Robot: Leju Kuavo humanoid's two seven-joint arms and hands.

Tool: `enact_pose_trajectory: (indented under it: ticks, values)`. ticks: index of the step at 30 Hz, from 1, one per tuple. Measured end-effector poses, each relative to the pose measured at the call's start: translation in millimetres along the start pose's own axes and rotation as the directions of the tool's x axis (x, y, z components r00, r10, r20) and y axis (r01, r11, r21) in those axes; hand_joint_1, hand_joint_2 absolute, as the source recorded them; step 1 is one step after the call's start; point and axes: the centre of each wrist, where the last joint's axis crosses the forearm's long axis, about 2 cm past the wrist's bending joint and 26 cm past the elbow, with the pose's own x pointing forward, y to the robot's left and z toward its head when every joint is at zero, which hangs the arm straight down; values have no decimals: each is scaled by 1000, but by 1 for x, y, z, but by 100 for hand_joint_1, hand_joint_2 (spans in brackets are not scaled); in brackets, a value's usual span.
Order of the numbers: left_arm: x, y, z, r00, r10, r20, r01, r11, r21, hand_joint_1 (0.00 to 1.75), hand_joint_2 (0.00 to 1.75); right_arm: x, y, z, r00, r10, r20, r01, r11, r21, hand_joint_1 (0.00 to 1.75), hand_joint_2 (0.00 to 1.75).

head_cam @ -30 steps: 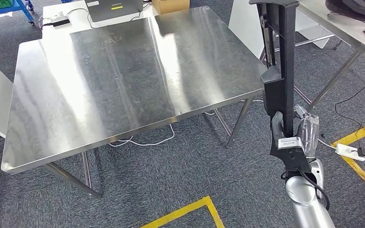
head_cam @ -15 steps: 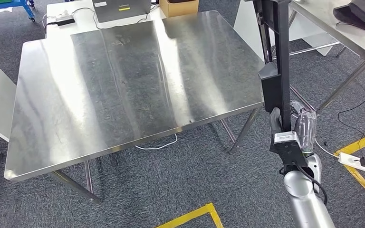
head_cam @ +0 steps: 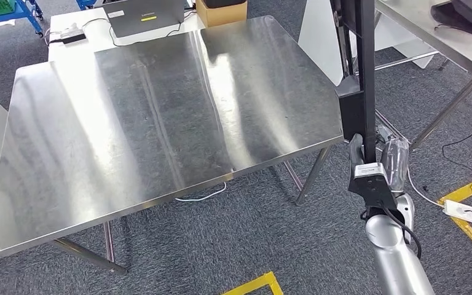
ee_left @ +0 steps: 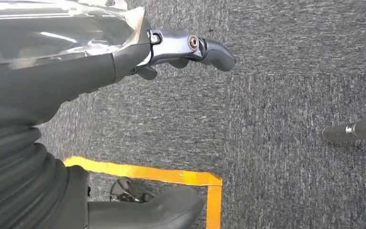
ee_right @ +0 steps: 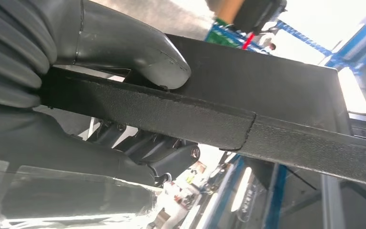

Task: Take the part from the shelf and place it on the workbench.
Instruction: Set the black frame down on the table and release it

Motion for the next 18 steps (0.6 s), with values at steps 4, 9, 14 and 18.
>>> enact_pose_trajectory:
  ticks: [4, 9, 14, 18]
  values:
    - [0, 1, 0, 1000, -4, 1, 4, 1000, -1, 0, 175, -1, -3, 10, 1000, 13, -22, -13, 1000, -1, 175, 175]
    - [1, 1, -1, 1000, -2, 1, 2, 1000, -3, 0, 175, -3, -10, 10, 997, 78, -26, -79, 997, -1, 175, 175]
    - [1, 0, -1, 1000, -7, -4, 7, 1000, -11, 0, 175, -10, -26, -6, 959, 280, -40, -280, 960, 11, 175, 175]
    - [1, -3, 0, 1000, -11, 2, 11, 1000, -29, 0, 175, -21, -44, -51, 849, 525, -61, -523, 851, 38, 175, 175]
